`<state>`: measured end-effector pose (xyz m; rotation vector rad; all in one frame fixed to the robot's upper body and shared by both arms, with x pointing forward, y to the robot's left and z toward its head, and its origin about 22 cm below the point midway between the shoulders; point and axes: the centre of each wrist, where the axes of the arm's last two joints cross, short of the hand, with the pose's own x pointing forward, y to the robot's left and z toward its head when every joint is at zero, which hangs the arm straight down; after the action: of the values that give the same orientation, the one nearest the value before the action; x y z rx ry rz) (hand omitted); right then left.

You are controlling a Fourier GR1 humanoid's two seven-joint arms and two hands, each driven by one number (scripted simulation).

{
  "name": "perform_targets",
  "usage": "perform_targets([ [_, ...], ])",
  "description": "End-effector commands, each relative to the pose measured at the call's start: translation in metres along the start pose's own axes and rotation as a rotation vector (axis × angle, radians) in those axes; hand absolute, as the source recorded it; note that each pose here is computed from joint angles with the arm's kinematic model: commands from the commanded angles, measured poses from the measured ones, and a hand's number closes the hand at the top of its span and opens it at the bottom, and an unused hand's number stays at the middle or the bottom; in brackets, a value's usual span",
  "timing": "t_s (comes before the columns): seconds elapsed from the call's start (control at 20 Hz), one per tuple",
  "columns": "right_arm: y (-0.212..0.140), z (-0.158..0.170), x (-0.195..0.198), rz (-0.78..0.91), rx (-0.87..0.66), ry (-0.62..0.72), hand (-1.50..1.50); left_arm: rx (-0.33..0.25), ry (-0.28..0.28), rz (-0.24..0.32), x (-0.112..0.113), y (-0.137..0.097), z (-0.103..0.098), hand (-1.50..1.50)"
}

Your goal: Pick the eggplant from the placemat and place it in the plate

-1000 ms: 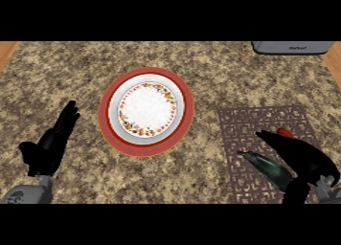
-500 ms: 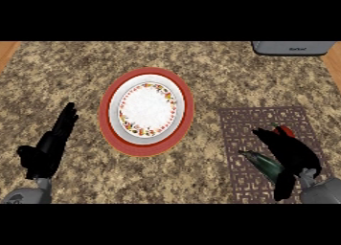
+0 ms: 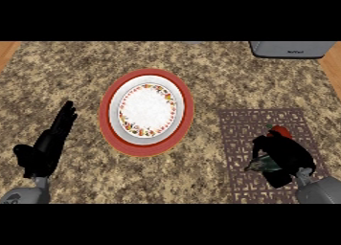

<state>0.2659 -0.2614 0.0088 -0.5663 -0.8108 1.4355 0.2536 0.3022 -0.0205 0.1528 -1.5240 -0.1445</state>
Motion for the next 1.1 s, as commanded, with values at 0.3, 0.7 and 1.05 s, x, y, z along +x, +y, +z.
perform_targets([
  [0.3,0.024,0.003,0.003,0.048,-0.138,-0.137,1.5,0.005,0.015,0.005,0.002,0.004,-0.009,0.0],
  [0.7,0.001,0.02,-0.001,-0.209,-0.623,0.02,1.5,0.006,0.0,0.004,-0.004,0.0,0.009,0.0],
  [1.05,-0.025,0.066,0.019,-0.239,-0.726,-0.096,1.5,0.025,0.007,-0.009,0.003,-0.007,-0.004,0.0],
])
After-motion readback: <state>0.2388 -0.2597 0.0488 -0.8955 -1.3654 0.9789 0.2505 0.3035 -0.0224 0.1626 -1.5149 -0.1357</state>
